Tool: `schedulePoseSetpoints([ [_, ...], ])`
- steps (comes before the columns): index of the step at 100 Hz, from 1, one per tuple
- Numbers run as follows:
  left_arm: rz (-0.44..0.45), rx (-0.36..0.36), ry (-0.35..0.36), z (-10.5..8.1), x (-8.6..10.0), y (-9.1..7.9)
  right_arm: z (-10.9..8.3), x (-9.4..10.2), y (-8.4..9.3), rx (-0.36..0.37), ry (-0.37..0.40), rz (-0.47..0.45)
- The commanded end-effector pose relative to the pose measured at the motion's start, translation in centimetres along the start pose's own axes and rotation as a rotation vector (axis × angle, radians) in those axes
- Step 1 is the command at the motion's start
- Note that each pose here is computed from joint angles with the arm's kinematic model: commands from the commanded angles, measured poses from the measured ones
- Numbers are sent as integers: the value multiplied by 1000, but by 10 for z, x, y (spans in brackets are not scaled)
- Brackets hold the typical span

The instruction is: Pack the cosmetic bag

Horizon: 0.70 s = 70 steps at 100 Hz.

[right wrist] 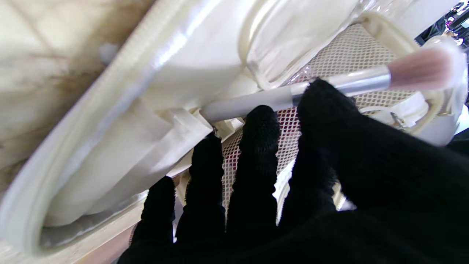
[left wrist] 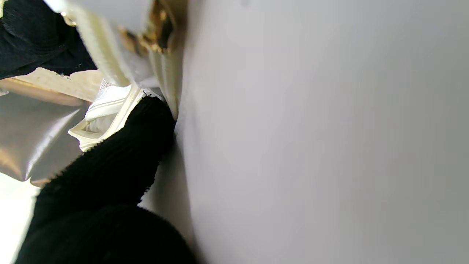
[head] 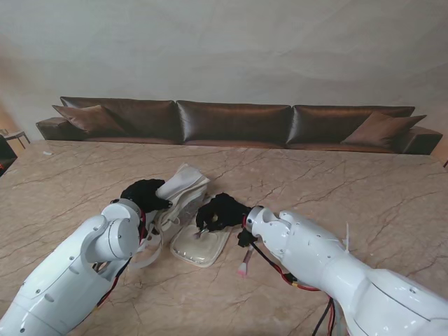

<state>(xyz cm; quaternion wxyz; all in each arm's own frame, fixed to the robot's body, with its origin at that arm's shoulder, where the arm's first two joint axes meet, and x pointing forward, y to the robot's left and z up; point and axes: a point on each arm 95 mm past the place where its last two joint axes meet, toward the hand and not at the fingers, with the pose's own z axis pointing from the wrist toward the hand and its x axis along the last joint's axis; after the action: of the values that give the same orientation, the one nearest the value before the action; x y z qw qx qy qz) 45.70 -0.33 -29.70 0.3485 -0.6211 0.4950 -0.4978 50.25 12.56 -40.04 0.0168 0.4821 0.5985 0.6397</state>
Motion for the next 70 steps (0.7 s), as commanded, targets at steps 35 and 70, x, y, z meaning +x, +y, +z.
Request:
schedulePoseSetpoints([
  [35, -13, -1, -7, -1, 0, 0, -6, 12, -3, -5, 19, 9],
  [70, -14, 3, -9, -1, 0, 0, -23, 5, -5, 14, -21, 12],
])
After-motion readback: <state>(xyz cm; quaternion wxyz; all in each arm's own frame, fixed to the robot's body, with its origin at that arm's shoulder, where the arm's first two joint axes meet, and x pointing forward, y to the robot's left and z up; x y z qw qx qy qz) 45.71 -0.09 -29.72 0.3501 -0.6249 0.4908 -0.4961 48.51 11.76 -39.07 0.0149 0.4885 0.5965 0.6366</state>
